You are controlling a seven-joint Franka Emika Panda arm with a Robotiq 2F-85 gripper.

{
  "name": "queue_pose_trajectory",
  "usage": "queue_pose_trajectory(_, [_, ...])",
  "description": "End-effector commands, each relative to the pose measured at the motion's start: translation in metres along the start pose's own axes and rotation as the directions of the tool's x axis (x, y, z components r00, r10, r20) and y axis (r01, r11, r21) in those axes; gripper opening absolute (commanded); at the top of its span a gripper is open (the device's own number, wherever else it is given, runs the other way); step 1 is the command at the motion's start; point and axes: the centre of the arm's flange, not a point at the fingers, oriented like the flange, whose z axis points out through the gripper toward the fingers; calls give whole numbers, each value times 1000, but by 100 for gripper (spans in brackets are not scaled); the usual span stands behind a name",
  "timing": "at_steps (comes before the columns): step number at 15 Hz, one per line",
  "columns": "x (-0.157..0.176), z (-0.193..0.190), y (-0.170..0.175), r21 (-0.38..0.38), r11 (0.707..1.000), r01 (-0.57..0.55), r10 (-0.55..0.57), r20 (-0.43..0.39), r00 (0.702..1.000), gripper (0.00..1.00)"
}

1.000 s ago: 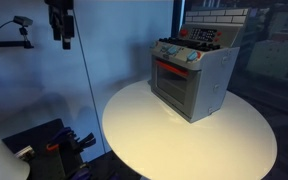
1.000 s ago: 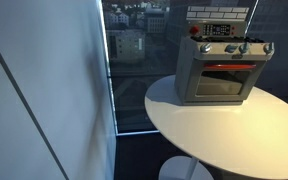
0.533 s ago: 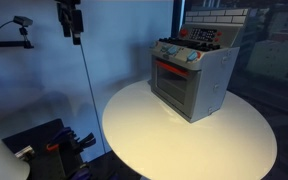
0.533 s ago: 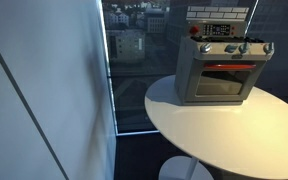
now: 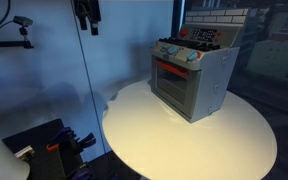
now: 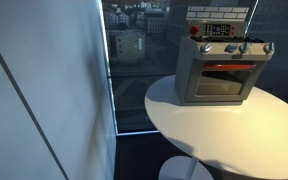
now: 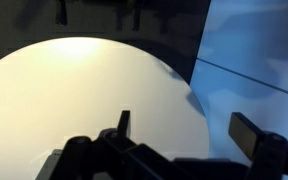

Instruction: Turn the first knob on the left to the left.

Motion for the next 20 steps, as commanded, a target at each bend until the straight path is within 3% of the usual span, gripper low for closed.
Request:
queue_pose_trajectory(1, [41,-18,-2,-49,998,-38,37,-21,999,100])
queue_pose_trajectory(12, [128,-12,-1,-110,985,-135,126,-86,988,100])
queue_pose_trajectory(20, [164,14,-2,-130,965,-228,198,-210,957,100])
